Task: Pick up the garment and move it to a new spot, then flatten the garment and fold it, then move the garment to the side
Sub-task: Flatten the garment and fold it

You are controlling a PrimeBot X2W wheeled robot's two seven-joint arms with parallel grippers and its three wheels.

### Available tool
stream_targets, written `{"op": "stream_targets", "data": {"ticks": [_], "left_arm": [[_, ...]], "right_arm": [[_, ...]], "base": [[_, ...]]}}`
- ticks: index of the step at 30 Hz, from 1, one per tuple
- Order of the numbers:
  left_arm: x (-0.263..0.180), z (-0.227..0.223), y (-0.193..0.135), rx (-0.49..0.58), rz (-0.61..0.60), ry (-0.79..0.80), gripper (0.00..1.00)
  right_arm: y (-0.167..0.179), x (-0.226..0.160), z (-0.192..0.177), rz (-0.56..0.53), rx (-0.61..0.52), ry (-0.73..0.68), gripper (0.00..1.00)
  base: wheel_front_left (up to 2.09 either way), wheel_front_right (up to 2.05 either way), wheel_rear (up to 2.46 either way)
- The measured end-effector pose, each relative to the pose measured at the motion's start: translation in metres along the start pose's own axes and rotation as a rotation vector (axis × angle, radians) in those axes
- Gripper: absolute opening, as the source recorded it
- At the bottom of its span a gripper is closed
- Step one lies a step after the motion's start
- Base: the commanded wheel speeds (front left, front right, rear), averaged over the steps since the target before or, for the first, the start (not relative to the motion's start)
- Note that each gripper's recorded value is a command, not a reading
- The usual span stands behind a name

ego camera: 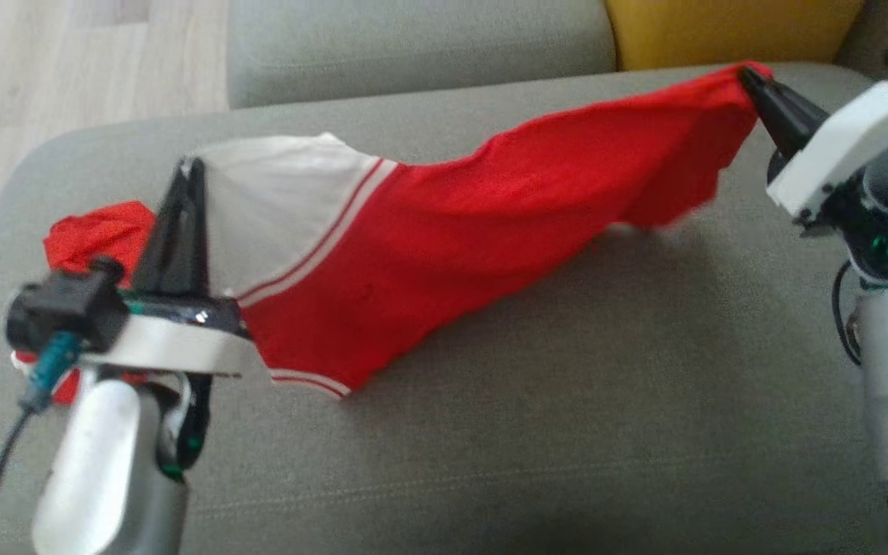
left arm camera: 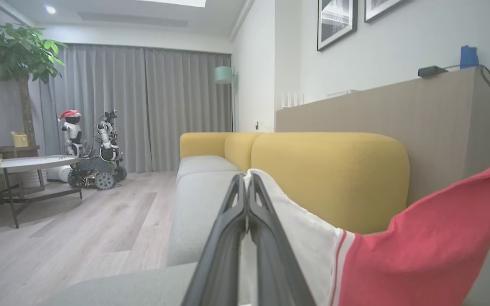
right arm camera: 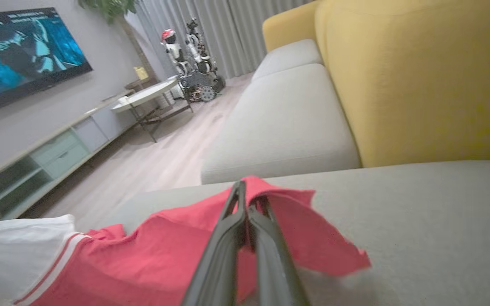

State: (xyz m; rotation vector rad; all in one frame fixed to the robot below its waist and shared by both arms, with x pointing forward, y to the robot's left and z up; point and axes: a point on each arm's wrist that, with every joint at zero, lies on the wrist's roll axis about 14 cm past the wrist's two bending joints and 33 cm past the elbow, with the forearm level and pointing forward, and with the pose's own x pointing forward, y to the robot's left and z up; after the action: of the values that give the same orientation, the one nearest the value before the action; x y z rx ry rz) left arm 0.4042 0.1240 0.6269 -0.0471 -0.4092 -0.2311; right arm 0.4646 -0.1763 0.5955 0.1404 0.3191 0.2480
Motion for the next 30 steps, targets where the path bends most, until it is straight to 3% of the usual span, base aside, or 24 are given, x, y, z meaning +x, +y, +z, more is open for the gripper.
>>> {"op": "stream_targets", "data": {"ticks": [4, 12, 21, 30], "left_arm": [[0.01, 0.04, 0.019, 0.005, 0.033, -0.093, 0.0], [0.015, 0.108, 0.032, 0.115, 0.003, -0.214, 0.0], [0.031, 0.186, 0.036, 0.179, -0.028, -0.364, 0.0], [0.108, 0.164, 0.026, 0.202, -0.133, -0.253, 0.0]], "right_arm": [[0.025, -0.008, 0.03, 0.09, 0.036, -0.02, 0.0], [0.043, -0.03, 0.076, 0.159, 0.039, -0.063, 0.0], [0.023, -0.049, 0.088, 0.155, 0.112, -0.022, 0.0], [0.024, -0.005, 0.102, 0.13, 0.159, 0.033, 0.0]], "base": [[0.0, 0.0, 0.0], [0.0, 0.0, 0.0], [0.0, 0.0, 0.0], [0.0, 0.0, 0.0]]}}
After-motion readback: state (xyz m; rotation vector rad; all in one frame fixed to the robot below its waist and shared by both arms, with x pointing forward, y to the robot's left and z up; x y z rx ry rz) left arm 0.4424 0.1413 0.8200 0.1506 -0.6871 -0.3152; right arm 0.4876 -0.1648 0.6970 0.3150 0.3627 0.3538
